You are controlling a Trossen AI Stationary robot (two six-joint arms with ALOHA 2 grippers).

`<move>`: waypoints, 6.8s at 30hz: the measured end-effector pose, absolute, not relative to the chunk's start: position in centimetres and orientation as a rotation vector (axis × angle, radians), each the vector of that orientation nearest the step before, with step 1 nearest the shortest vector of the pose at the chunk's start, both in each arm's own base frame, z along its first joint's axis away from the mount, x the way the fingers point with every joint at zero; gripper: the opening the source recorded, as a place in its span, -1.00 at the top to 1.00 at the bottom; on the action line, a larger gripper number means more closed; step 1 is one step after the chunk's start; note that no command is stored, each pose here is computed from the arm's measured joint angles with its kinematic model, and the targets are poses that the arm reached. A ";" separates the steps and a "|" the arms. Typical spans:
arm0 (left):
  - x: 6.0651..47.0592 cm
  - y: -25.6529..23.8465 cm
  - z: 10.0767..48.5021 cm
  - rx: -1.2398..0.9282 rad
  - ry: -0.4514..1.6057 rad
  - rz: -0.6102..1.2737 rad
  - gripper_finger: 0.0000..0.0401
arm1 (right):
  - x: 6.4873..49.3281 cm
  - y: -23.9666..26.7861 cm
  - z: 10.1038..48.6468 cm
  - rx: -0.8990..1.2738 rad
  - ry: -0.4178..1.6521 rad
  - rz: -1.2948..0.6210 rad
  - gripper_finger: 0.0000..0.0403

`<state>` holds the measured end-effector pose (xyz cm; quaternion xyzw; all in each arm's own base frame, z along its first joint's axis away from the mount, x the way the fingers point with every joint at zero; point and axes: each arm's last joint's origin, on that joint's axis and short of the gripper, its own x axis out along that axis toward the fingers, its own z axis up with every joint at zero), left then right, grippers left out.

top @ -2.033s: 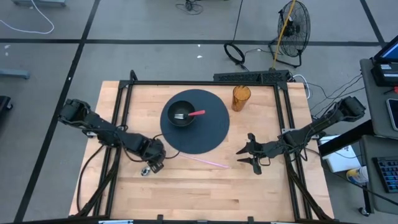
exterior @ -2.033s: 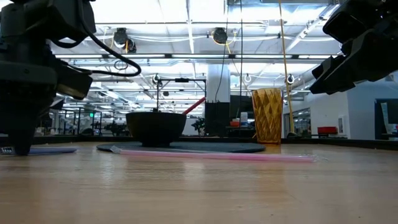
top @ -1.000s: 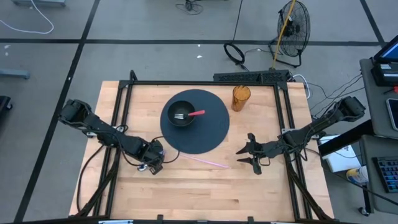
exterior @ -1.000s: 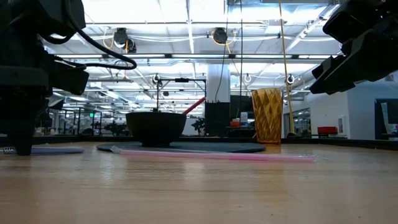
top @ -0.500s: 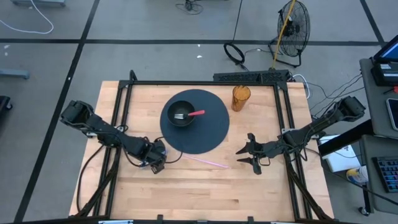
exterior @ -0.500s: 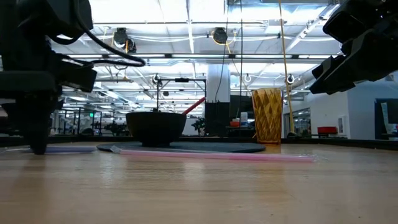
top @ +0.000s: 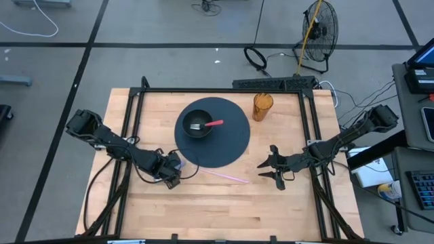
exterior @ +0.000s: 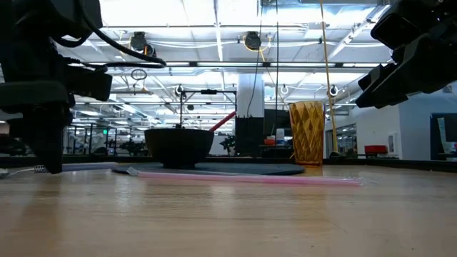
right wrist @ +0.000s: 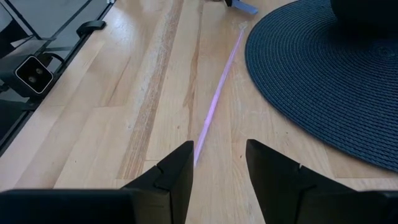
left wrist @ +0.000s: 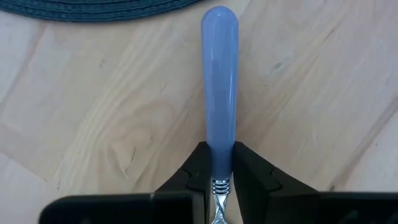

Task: Pick & Place Utensil
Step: Put the blue spoon into the bowl

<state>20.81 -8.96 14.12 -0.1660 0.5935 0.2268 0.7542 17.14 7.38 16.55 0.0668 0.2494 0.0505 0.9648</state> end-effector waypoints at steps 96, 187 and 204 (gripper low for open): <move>29.9 -3.4 24.5 0.493 0.658 0.831 0.72 | 17.3 7.2 16.7 0.121 0.482 0.097 0.30; 32.4 4.2 17.5 0.326 0.748 0.617 0.62 | 16.4 6.7 15.1 0.171 0.396 0.110 0.30; 32.1 4.7 17.2 0.275 0.781 0.644 0.62 | 16.4 6.7 15.1 0.171 0.395 0.110 0.30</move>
